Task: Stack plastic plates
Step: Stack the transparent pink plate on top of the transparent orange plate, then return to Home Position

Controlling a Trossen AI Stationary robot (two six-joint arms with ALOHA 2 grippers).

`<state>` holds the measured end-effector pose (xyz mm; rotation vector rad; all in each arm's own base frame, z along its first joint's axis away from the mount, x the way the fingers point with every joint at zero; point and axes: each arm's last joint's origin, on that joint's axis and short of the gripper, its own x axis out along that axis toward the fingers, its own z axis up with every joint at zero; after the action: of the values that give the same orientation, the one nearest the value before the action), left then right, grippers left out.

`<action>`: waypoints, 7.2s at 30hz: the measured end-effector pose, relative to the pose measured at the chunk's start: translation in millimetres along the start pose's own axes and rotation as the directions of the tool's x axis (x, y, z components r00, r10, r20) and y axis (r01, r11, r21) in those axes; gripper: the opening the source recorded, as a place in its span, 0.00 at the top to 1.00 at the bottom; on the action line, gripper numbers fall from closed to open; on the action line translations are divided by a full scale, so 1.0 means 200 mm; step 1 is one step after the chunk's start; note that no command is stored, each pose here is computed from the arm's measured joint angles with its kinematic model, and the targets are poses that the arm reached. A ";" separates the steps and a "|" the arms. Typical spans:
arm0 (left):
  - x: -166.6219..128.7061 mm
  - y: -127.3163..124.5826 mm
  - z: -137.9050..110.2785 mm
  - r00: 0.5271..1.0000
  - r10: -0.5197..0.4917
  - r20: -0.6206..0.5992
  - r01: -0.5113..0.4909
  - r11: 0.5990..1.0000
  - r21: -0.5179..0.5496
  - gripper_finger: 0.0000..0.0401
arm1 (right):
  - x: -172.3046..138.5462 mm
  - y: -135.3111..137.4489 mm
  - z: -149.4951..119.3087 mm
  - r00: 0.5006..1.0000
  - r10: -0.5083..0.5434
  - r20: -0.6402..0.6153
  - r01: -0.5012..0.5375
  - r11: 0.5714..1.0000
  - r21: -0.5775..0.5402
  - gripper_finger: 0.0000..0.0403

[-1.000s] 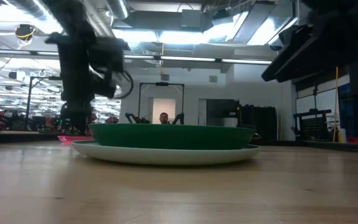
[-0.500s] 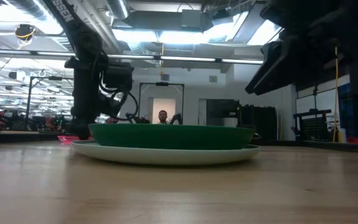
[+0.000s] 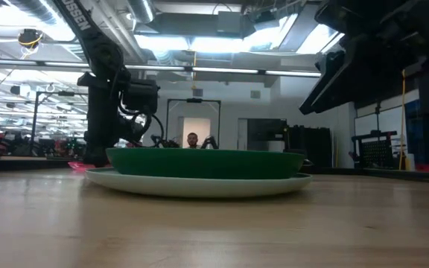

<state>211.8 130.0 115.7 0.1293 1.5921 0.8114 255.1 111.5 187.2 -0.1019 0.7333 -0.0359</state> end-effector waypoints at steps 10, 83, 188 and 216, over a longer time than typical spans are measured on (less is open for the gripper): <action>-0.15 -0.15 -0.04 0.996 0.066 0.058 -0.069 0.996 0.051 1.00 | 0.00 0.00 0.00 1.000 0.023 -0.007 -0.023 1.000 0.020 0.55; -1.11 -0.73 -0.17 0.513 -0.432 0.741 0.143 0.895 0.423 0.78 | -0.04 0.00 0.01 0.996 0.094 -0.006 -0.093 0.994 0.049 0.55; -0.45 -0.13 -0.79 -0.180 -0.225 0.958 0.590 0.755 0.288 0.78 | -0.49 -0.49 -0.64 0.707 0.130 0.695 -0.236 0.970 0.059 1.00; -0.44 -0.14 -0.79 -0.183 -0.261 0.948 0.594 0.739 0.318 0.78 | -0.48 -0.50 -0.64 0.722 0.089 0.686 -0.209 0.973 0.093 1.00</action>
<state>97.6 -2.6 169.0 -0.0653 -0.0383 0.1080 97.2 8.5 167.0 0.1064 -0.0112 0.0950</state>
